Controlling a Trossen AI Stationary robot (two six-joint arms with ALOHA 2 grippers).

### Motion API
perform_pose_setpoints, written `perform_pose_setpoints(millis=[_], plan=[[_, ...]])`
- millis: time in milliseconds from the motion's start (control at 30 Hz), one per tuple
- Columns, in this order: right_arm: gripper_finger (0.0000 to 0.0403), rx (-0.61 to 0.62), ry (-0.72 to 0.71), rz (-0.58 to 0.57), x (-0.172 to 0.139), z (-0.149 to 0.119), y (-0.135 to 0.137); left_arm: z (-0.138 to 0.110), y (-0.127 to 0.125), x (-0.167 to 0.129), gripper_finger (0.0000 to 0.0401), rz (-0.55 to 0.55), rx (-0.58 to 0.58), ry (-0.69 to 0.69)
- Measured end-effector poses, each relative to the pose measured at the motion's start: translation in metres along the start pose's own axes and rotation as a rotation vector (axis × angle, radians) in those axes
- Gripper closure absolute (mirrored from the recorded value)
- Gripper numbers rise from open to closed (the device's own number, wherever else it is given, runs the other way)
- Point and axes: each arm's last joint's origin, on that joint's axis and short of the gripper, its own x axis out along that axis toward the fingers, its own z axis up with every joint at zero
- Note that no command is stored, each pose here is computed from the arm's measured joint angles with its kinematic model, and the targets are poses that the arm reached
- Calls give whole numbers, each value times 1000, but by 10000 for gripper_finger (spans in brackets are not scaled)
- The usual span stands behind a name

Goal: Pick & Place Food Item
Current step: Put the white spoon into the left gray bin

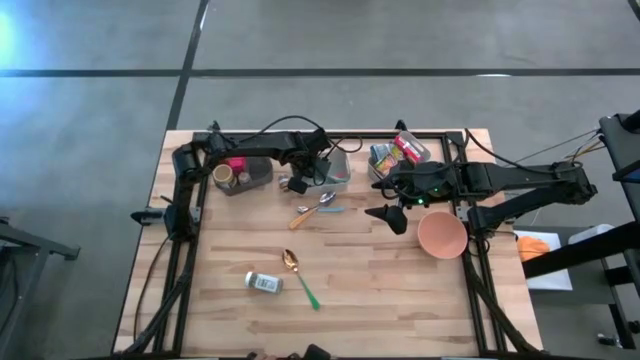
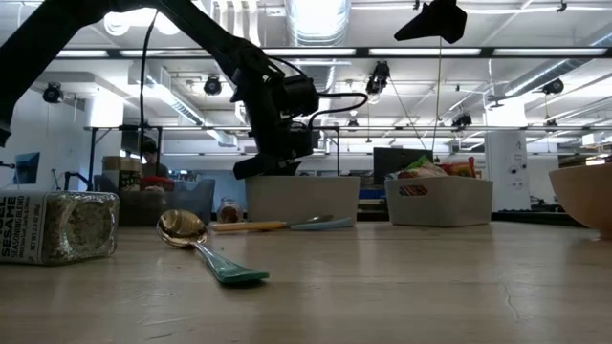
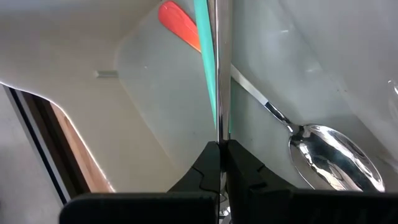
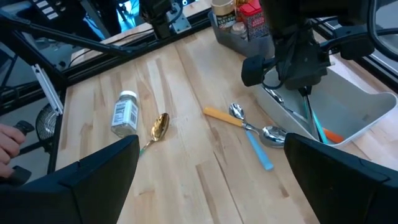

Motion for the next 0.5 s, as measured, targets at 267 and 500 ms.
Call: perform_pose_setpoints(millis=[267, 500], plan=[[4, -2, 1, 0, 0, 0, 0, 0, 0, 0, 401, 0, 0, 0], [4, -2, 2, 0, 0, 0, 0, 0, 0, 0, 397, 9, -15, 13]])
